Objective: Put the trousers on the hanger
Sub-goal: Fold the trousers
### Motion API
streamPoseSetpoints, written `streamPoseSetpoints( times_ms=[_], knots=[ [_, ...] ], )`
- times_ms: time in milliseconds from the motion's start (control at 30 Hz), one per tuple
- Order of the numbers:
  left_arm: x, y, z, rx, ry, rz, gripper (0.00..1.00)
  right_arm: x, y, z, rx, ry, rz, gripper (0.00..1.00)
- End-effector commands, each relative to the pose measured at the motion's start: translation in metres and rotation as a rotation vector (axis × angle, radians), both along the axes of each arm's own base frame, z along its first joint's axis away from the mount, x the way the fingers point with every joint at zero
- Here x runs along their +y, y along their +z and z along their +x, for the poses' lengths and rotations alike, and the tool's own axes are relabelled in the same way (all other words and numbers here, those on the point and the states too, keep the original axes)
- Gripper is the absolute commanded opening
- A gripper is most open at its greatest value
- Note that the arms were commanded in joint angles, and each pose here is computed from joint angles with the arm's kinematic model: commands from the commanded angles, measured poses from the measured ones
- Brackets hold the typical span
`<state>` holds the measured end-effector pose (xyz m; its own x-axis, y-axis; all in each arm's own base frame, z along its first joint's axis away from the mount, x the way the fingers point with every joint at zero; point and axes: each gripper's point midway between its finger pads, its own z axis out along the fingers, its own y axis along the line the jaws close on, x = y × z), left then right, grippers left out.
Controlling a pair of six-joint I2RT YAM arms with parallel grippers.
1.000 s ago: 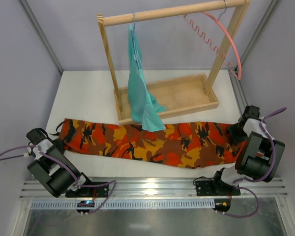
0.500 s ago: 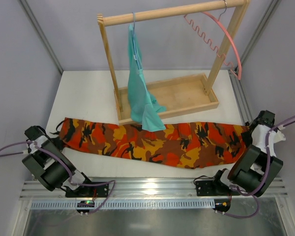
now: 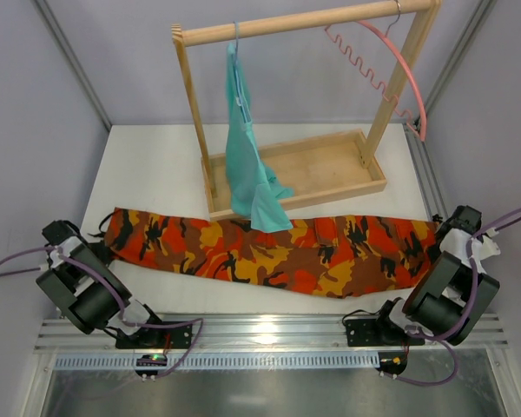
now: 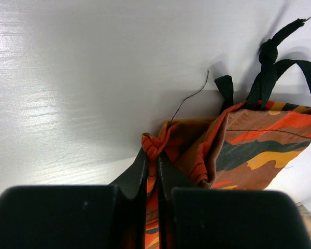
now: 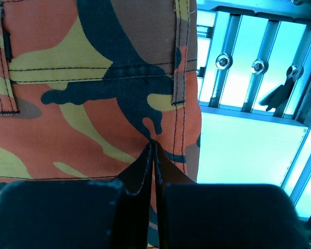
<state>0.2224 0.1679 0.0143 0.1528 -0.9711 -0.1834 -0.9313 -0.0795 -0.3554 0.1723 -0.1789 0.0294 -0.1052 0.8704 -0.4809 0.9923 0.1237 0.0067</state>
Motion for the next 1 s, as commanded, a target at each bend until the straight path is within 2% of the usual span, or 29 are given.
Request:
streamPoseSetpoints(
  times_ms=[0,333,533,700,833,867,900,933,967],
  knots=[
    [0.01,-0.017,-0.023,0.139,0.024,0.037,0.0,-0.019,0.005,0.01,-0.043,-0.035,-0.089,0.04],
    [0.021,-0.02,-0.03,0.249,0.005,0.048,0.0,-0.034,0.012,0.003,0.013,-0.097,-0.14,0.04],
    [0.033,-0.01,-0.025,0.267,-0.01,0.095,0.0,-0.04,0.02,0.002,0.024,-0.12,-0.172,0.04],
    [0.033,-0.001,-0.017,0.269,-0.053,0.132,0.0,-0.031,0.005,0.012,0.011,-0.058,-0.106,0.04],
    [0.026,-0.007,-0.015,0.283,-0.078,0.113,0.0,-0.022,0.013,0.021,-0.002,-0.008,-0.053,0.04],
    [0.025,-0.008,-0.016,0.291,-0.079,0.111,0.0,-0.022,0.02,0.029,-0.023,0.008,-0.043,0.07],
    [0.025,-0.009,-0.017,0.3,-0.08,0.109,0.0,-0.012,0.02,0.028,-0.018,0.025,0.011,0.15],
    [0.024,-0.009,-0.019,0.311,-0.084,0.107,0.0,-0.009,0.028,0.037,-0.042,0.031,0.023,0.31],
    [0.024,-0.008,-0.019,0.313,-0.082,0.107,0.0,-0.004,0.031,0.041,-0.053,0.046,0.042,0.35]
  ],
)
